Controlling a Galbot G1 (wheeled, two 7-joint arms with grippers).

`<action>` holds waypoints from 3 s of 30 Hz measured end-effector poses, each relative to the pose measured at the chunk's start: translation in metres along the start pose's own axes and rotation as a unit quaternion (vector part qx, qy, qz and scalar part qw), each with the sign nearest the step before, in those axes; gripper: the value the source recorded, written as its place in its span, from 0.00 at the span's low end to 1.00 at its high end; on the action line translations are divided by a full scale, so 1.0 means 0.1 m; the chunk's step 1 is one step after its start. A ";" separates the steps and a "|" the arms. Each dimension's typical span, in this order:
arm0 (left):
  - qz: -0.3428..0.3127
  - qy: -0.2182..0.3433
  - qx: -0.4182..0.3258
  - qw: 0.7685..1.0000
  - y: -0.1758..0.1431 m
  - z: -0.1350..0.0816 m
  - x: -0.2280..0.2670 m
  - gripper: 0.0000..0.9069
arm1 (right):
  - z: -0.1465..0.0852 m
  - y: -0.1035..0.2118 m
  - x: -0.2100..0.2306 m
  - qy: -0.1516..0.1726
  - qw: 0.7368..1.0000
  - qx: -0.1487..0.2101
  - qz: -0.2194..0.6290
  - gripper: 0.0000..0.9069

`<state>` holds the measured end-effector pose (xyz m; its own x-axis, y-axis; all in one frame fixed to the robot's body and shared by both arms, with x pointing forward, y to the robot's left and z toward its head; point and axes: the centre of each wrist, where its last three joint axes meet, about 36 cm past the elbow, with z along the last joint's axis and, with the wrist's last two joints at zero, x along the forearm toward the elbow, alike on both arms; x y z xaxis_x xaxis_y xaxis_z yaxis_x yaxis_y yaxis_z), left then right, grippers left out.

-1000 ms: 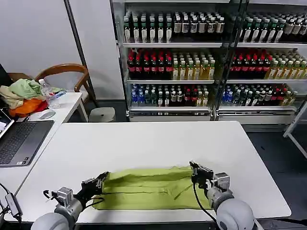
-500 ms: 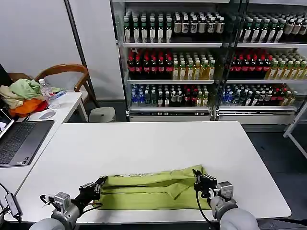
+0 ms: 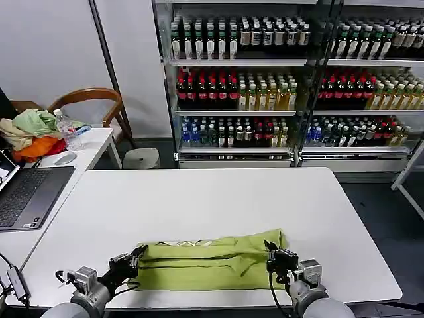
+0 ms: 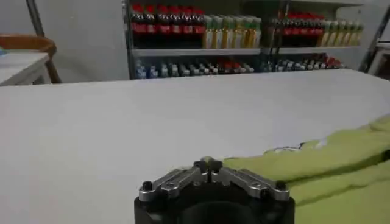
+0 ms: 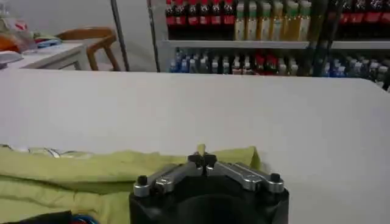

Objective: Fold and organize the clothes.

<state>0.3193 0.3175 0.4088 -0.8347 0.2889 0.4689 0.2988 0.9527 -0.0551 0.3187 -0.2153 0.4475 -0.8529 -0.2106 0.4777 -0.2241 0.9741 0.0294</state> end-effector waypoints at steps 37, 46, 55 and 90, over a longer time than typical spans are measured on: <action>-0.162 0.018 0.096 0.982 -0.77 0.16 -0.12 0.04 | -0.10 -0.17 0.42 -0.067 0.995 0.030 0.061 1.00; -0.164 0.024 0.095 0.982 -0.89 0.22 -0.15 0.04 | -0.10 -0.17 0.44 -0.068 0.995 0.029 0.067 1.00; -0.154 0.023 0.093 0.983 -0.97 0.21 -0.17 0.04 | -0.10 -0.19 0.43 -0.069 0.994 0.031 0.074 1.00; -0.259 -0.017 -0.005 0.966 0.43 -0.51 0.31 0.04 | -0.07 -0.32 0.34 -0.071 0.992 0.051 0.095 1.00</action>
<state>0.3300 0.3628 0.4657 -0.8884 -0.2224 0.4017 -0.1580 0.9695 0.1874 0.3002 -0.2530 0.4685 -0.9406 -0.0398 0.3373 -0.0925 0.9856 -0.1416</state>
